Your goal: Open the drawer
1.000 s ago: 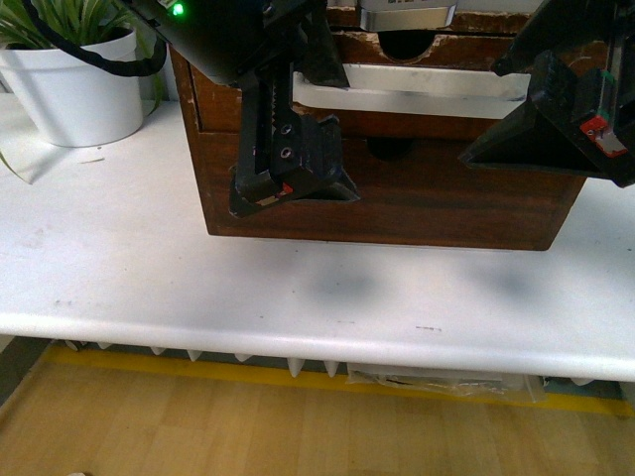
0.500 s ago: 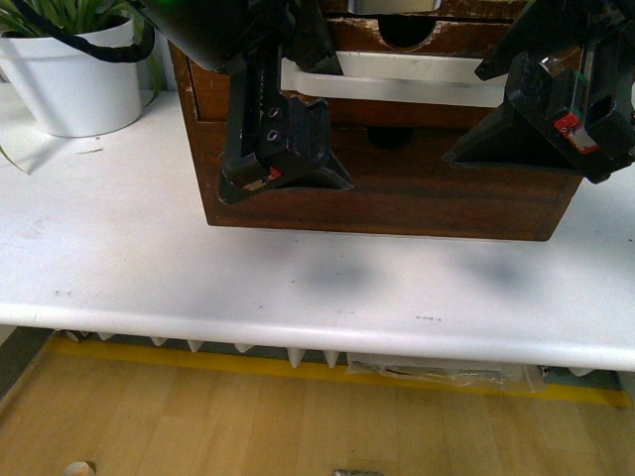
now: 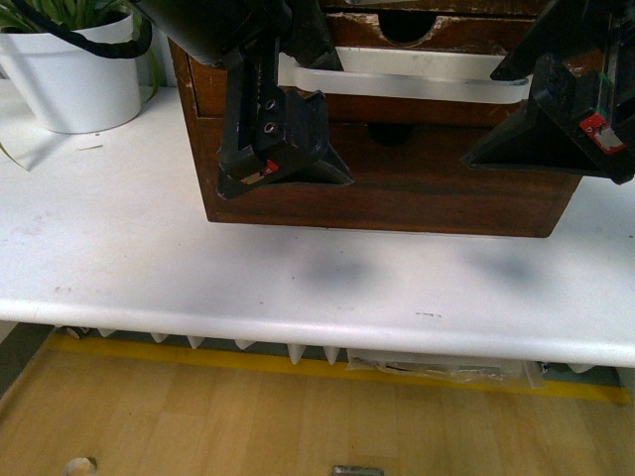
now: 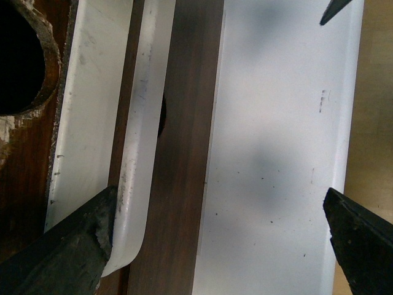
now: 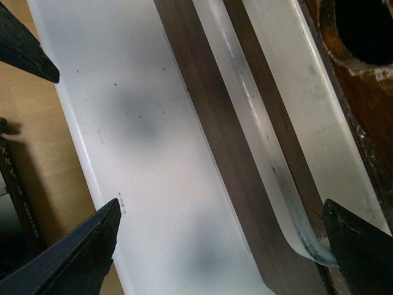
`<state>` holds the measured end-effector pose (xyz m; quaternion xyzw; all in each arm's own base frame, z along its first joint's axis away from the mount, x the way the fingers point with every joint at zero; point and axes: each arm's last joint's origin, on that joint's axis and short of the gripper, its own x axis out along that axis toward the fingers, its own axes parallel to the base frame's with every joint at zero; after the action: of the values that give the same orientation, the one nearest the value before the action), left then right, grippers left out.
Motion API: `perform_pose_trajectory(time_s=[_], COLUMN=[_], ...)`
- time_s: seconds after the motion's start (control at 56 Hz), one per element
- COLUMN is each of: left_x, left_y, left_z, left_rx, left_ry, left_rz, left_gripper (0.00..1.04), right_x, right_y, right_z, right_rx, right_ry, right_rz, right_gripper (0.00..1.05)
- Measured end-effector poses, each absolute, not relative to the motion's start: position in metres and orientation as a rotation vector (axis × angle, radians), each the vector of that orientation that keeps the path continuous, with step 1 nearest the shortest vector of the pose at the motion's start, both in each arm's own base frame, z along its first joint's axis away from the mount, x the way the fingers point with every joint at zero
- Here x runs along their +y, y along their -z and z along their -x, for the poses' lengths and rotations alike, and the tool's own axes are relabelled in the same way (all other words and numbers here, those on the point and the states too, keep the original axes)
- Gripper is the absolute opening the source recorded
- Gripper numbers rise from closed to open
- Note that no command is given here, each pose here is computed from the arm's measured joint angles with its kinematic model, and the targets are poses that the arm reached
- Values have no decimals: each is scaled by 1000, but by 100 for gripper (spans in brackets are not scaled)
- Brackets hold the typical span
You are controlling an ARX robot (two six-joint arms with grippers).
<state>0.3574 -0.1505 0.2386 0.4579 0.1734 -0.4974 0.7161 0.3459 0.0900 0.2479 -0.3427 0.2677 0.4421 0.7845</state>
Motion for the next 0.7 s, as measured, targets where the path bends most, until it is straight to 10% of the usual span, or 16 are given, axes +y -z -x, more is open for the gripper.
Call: perform_pose_trajectory(time_s=[0.696], left_x=[-143], left_y=[-238], left_z=[-341], left_rx=[413], left_ry=[1194], left_rz=[-1099], left_gripper=[99], right_x=[104], right_y=[-240], right_z=[-337], right_rx=[610], right_ry=[-1095], right_rz=[783], right_gripper=[96])
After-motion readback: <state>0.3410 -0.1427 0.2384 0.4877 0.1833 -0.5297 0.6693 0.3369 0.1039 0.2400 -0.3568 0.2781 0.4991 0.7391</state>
